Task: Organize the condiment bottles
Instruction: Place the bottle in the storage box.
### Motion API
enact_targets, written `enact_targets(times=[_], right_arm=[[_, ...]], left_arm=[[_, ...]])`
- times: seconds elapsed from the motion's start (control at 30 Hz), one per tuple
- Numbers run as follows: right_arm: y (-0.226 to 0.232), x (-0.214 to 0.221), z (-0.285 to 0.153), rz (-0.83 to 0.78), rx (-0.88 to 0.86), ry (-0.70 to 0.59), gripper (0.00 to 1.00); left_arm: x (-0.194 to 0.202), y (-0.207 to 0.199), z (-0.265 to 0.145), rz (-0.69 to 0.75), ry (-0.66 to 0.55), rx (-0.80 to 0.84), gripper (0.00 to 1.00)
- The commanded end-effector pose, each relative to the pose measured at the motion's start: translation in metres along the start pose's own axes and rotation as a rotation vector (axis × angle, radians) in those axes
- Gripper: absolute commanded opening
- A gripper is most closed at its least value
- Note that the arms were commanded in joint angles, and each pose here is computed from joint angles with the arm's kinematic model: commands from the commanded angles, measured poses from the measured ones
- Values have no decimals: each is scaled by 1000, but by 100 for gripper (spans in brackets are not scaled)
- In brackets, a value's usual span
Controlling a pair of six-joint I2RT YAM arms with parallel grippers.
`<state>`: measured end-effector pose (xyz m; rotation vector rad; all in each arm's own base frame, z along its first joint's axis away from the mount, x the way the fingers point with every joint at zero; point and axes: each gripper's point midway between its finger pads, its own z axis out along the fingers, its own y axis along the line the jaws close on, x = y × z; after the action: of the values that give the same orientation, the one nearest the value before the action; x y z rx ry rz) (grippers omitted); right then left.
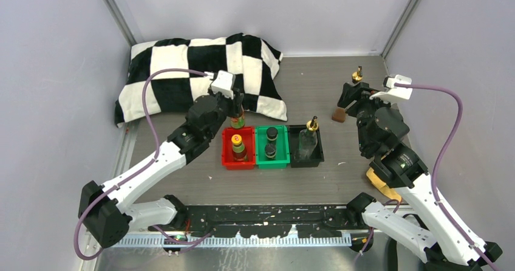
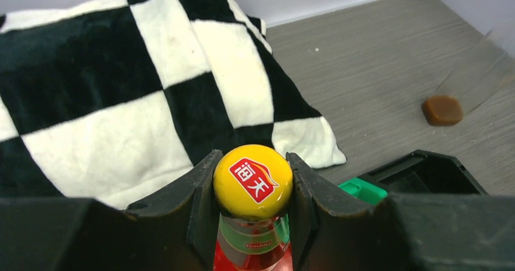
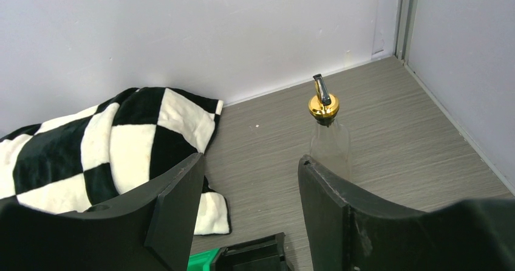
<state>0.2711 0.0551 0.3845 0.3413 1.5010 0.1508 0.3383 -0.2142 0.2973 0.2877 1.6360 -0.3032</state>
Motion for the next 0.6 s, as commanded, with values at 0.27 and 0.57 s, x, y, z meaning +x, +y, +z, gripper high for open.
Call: enact_targets(times=[0.27, 0.57], right_arm=[[3, -9, -3, 35, -15, -24, 63], [3, -6, -2, 29, -14, -19, 63]], left_arm=[[-38, 6, -14, -161, -212, -17, 0], [-24, 3, -15, -189, -220, -6, 0]])
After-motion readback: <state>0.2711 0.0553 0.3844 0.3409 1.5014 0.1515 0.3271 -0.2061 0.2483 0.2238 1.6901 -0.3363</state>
